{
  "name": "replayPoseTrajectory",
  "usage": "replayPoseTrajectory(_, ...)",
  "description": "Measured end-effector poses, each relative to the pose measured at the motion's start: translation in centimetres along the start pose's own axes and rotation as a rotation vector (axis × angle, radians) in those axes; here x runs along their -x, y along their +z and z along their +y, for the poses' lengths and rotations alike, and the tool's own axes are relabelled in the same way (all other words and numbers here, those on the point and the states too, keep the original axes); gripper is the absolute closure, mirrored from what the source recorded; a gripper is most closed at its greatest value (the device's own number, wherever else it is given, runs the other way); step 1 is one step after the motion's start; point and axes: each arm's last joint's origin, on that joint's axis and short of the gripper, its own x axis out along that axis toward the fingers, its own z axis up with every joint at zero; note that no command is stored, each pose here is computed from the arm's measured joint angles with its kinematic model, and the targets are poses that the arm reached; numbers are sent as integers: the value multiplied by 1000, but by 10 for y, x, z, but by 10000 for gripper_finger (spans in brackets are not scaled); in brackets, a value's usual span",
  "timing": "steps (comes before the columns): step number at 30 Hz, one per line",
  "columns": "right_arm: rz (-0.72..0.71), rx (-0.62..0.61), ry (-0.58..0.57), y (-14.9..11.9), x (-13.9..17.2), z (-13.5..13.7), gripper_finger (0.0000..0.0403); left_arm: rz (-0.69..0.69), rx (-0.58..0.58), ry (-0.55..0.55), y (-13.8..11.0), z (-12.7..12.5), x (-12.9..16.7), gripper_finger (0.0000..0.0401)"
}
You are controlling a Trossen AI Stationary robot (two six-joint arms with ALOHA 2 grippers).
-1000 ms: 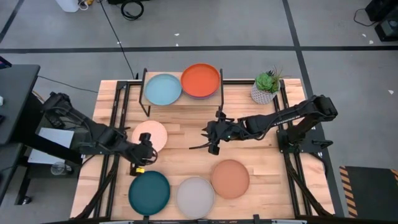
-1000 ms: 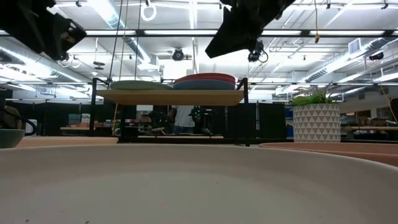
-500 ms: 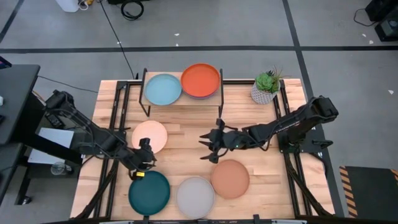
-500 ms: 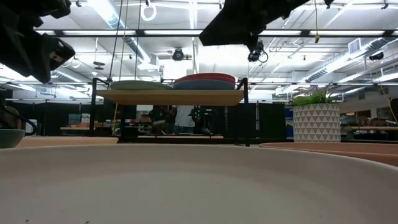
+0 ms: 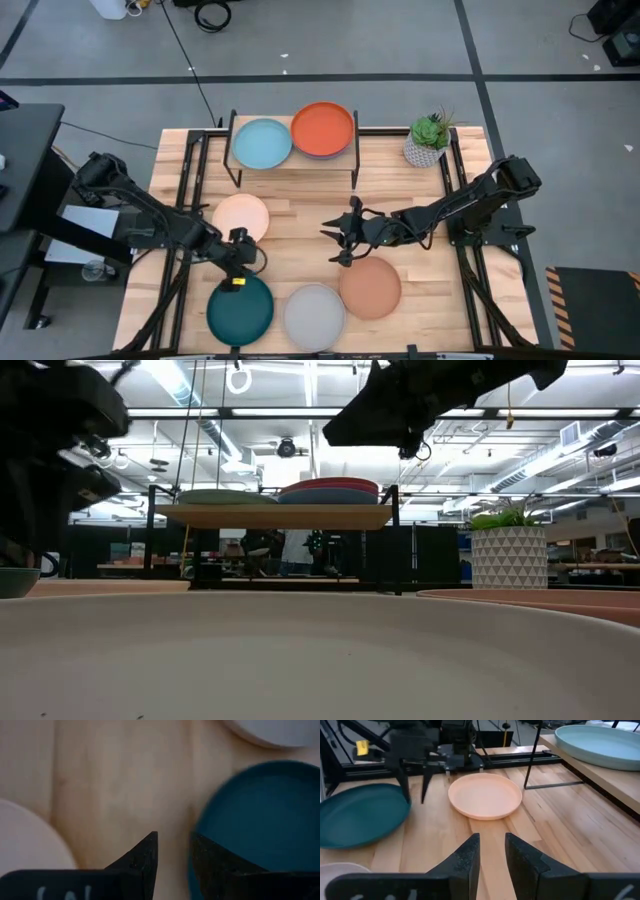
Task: Place and stack plates onto a shelf
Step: Stack the light orange plate on top of the light blue plate on the shelf
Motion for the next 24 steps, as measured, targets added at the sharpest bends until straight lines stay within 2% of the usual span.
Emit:
replayPoseTrajectory(7,-9,20,-1,-4,-6,3,305,53,35,97,4,16,-13,283)
replayPoseTrajectory(14,-25,30,6,-3,-6,3,305,156,-1,351,21,19,-8,283)
replayPoseTrajectory(20,-31,48,6,-2,-5,4,305,252,64,345,25,33,-17,283)
replayPoseTrajectory(24,-34,54,6,-2,-5,4,305,306,69,365,24,46,-26,283)
